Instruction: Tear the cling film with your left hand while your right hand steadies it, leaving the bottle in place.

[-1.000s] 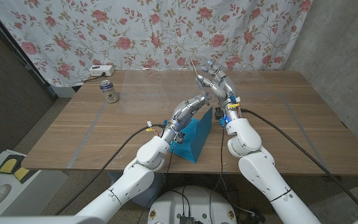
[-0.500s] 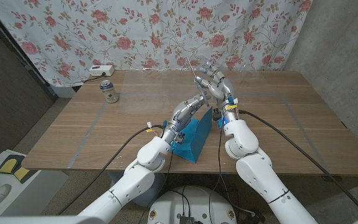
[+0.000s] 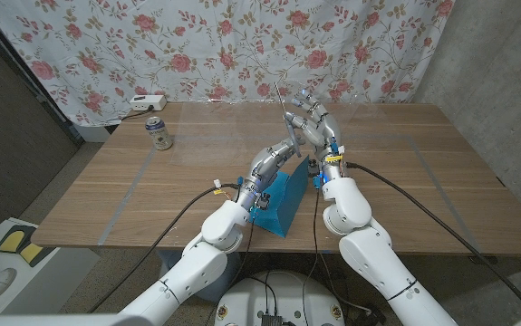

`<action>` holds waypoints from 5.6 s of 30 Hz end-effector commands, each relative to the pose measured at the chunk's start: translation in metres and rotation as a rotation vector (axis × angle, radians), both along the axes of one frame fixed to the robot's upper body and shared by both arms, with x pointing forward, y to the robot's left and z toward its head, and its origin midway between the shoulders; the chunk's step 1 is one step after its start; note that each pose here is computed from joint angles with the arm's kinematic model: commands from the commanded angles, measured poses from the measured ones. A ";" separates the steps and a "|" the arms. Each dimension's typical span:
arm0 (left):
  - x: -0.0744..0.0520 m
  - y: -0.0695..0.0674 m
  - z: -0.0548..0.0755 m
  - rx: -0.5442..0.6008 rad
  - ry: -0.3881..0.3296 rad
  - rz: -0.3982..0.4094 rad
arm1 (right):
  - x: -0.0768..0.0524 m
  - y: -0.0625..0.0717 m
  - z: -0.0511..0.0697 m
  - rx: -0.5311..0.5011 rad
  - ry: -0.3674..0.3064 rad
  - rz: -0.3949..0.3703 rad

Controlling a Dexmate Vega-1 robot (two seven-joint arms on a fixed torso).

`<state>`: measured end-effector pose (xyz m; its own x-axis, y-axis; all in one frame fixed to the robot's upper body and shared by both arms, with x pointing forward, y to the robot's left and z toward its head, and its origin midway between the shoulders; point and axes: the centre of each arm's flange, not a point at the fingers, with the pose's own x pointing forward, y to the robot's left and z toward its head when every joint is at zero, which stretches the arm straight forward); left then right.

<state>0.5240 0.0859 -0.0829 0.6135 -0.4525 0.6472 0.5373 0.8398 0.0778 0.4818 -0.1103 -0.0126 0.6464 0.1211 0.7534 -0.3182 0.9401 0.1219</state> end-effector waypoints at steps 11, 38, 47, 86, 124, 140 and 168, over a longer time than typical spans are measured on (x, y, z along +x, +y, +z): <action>-0.003 -0.004 -0.003 -0.025 0.017 0.036 | -0.008 0.006 -0.004 0.019 -0.018 -0.025; -0.006 -0.012 -0.005 -0.006 0.014 0.010 | -0.011 0.004 -0.003 0.047 -0.022 -0.017; -0.006 -0.016 -0.005 -0.007 0.011 -0.005 | -0.012 0.006 -0.010 0.071 -0.003 -0.006; -0.010 -0.019 -0.008 -0.051 0.012 0.008 | -0.022 0.022 -0.023 0.080 -0.006 -0.026; -0.017 -0.016 -0.017 -0.194 0.060 0.097 | -0.022 0.026 -0.029 0.092 0.024 -0.028; -0.019 -0.015 -0.022 -0.255 0.093 0.126 | -0.022 0.027 -0.030 0.091 0.029 -0.025; -0.016 -0.020 -0.024 -0.292 0.148 0.134 | -0.021 0.026 -0.029 0.065 0.011 -0.030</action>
